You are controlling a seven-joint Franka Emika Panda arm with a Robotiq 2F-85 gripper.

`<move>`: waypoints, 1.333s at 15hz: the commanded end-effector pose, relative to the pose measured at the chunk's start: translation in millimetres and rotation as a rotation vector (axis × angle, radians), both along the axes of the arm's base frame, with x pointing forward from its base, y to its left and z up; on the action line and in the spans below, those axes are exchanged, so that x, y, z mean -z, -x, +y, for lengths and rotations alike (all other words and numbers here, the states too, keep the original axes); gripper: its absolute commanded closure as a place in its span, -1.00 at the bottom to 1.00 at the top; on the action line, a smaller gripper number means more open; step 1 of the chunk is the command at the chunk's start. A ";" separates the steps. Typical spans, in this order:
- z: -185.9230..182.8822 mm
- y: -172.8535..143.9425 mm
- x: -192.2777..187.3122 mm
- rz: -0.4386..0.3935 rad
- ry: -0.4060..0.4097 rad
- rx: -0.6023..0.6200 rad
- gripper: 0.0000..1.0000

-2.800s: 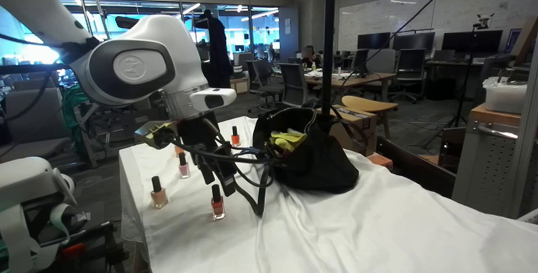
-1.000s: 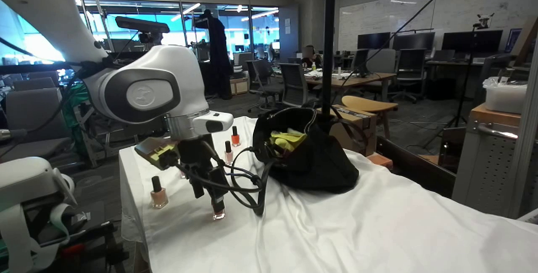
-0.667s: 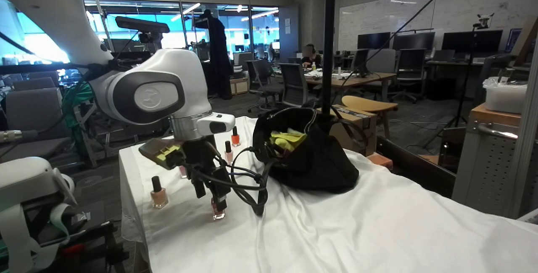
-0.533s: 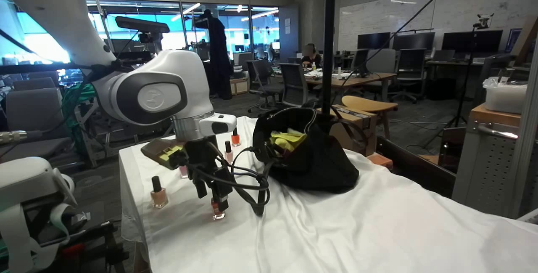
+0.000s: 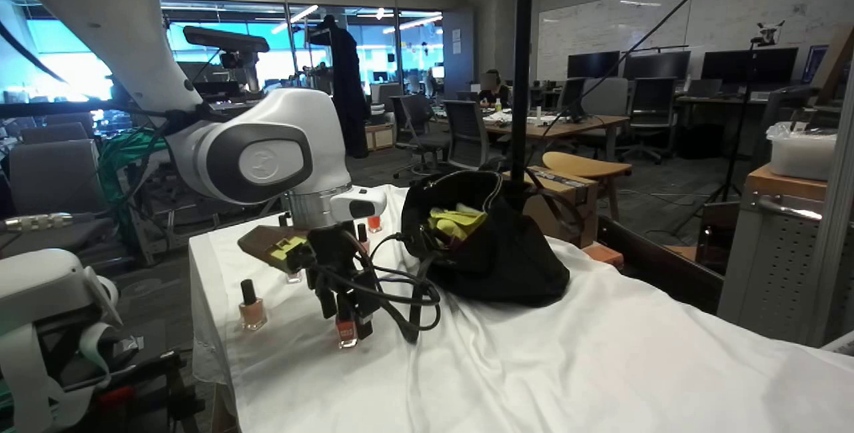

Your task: Pick up the nail polish and put them in the bag

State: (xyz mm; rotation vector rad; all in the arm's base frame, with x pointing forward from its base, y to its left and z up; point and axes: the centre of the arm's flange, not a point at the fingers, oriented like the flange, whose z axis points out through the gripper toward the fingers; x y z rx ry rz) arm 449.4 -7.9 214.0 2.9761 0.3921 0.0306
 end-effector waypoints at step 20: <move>-10.9 -6.1 2.3 0.021 0.045 -0.039 -1.00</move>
